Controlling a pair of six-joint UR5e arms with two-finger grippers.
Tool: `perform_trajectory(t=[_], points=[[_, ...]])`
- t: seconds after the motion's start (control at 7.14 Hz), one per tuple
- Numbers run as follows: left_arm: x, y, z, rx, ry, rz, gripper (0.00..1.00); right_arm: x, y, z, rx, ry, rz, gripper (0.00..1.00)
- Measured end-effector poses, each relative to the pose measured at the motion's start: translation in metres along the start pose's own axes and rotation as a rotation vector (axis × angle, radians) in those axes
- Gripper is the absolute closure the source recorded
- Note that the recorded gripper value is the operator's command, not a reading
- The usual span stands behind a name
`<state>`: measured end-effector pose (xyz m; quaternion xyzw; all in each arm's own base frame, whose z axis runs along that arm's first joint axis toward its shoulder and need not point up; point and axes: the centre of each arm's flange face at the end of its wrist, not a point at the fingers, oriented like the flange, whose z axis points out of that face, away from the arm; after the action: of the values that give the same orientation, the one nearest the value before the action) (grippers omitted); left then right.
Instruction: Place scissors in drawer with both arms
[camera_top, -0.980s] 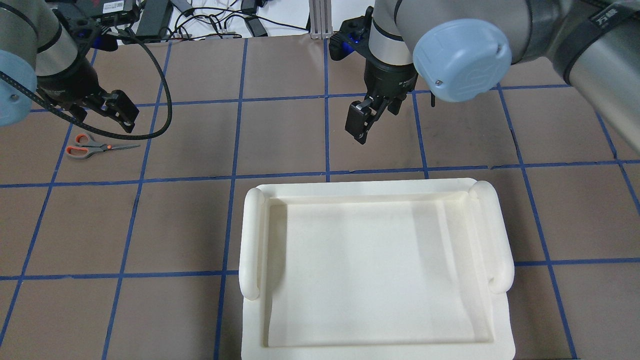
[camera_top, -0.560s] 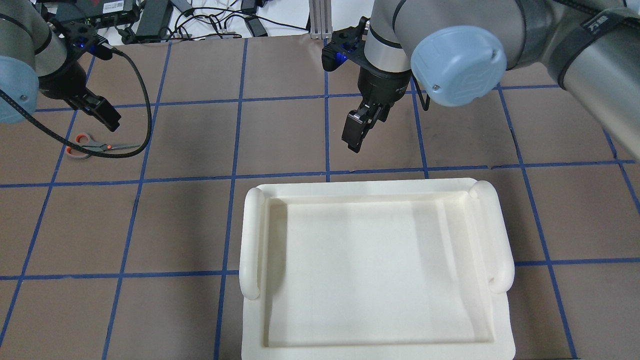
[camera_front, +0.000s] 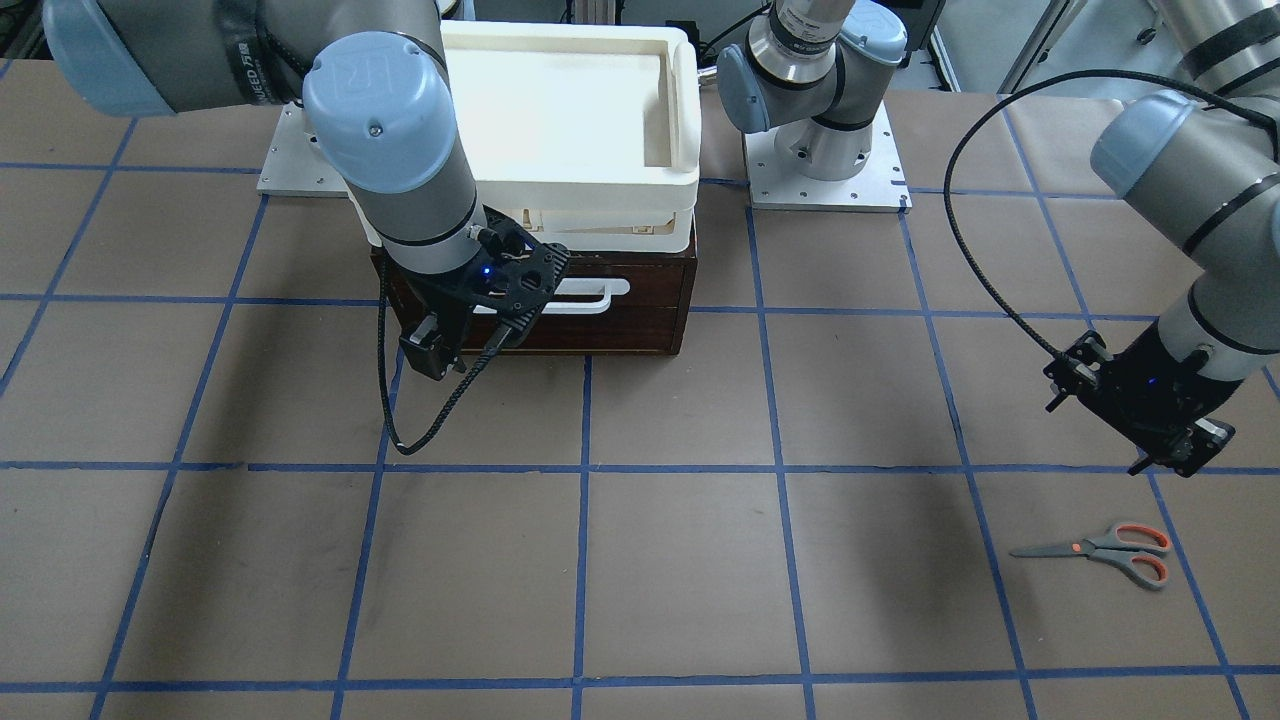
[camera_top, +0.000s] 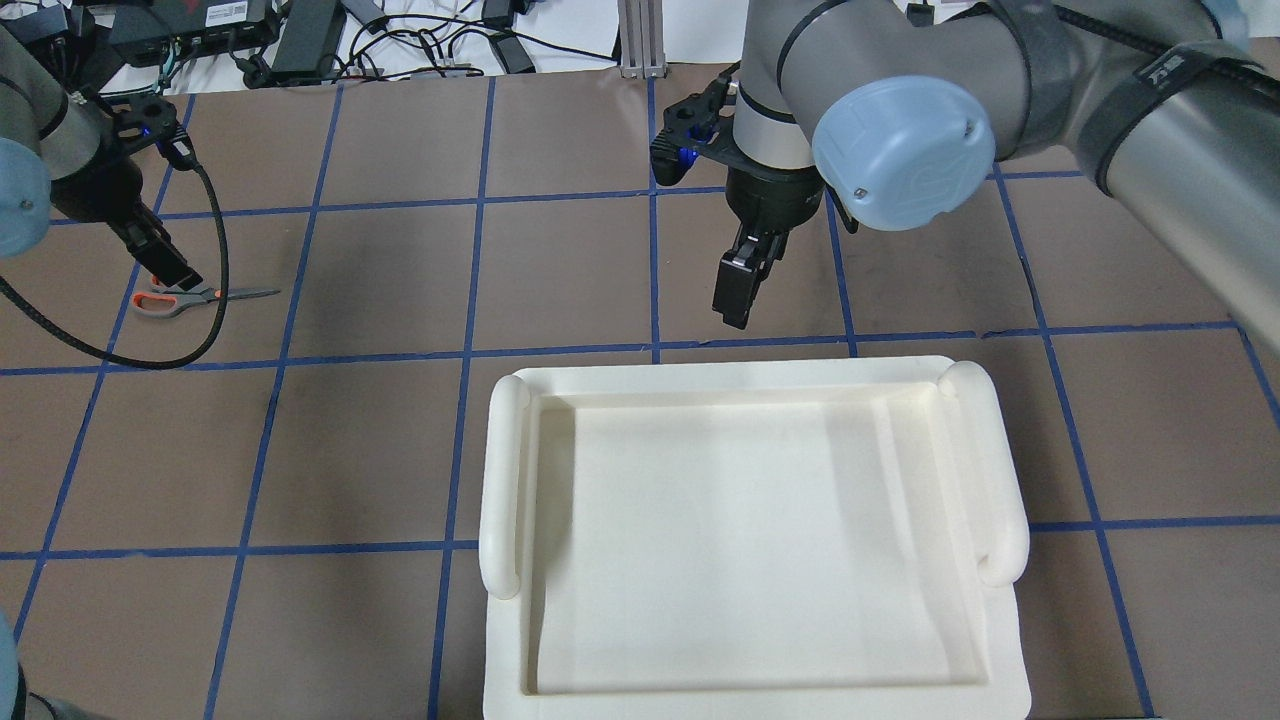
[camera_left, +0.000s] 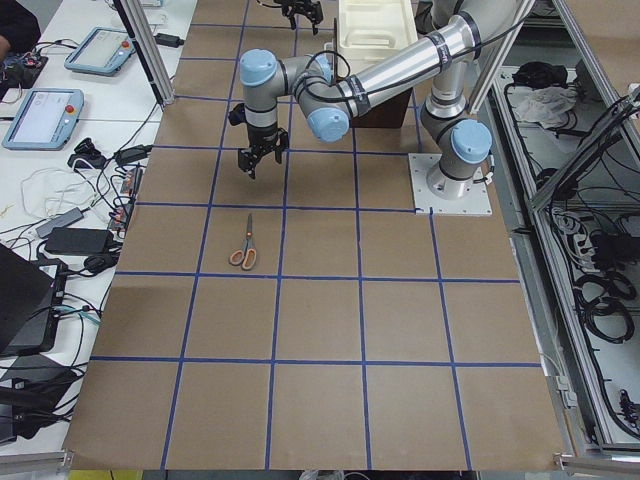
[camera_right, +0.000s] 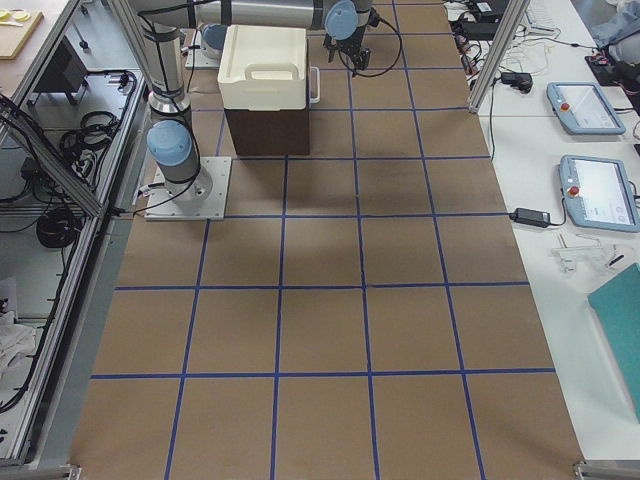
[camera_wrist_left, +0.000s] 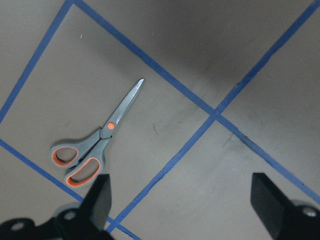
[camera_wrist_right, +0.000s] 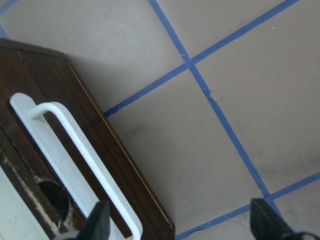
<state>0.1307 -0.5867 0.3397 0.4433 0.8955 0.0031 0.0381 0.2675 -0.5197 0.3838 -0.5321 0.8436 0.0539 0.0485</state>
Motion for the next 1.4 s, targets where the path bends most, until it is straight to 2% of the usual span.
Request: perform_trajectory(t=[0.28,0.42,0.56,0.84,1.12,1.4], points=[[-0.024,0.010,0.036,0.008,0.002,0.193,0.00,-0.008,-0.013,0.017,-0.049,-0.003,-0.103,0.00],[-0.034,0.010,0.055,0.005,-0.008,0.281,0.00,-0.016,-0.020,0.020,-0.075,0.014,-0.136,0.00],[-0.041,0.008,0.076,0.003,-0.006,0.360,0.00,-0.019,-0.026,0.019,-0.076,0.038,-0.164,0.00],[-0.056,0.005,0.105,0.000,-0.020,0.502,0.00,-0.013,-0.033,0.018,-0.038,0.071,-0.238,0.00],[-0.068,0.011,0.124,0.000,-0.014,0.538,0.00,-0.009,-0.036,0.021,-0.013,0.064,-0.307,0.00],[-0.077,0.013,0.135,-0.003,-0.009,0.561,0.00,-0.011,-0.039,0.027,0.012,0.024,-0.382,0.00]])
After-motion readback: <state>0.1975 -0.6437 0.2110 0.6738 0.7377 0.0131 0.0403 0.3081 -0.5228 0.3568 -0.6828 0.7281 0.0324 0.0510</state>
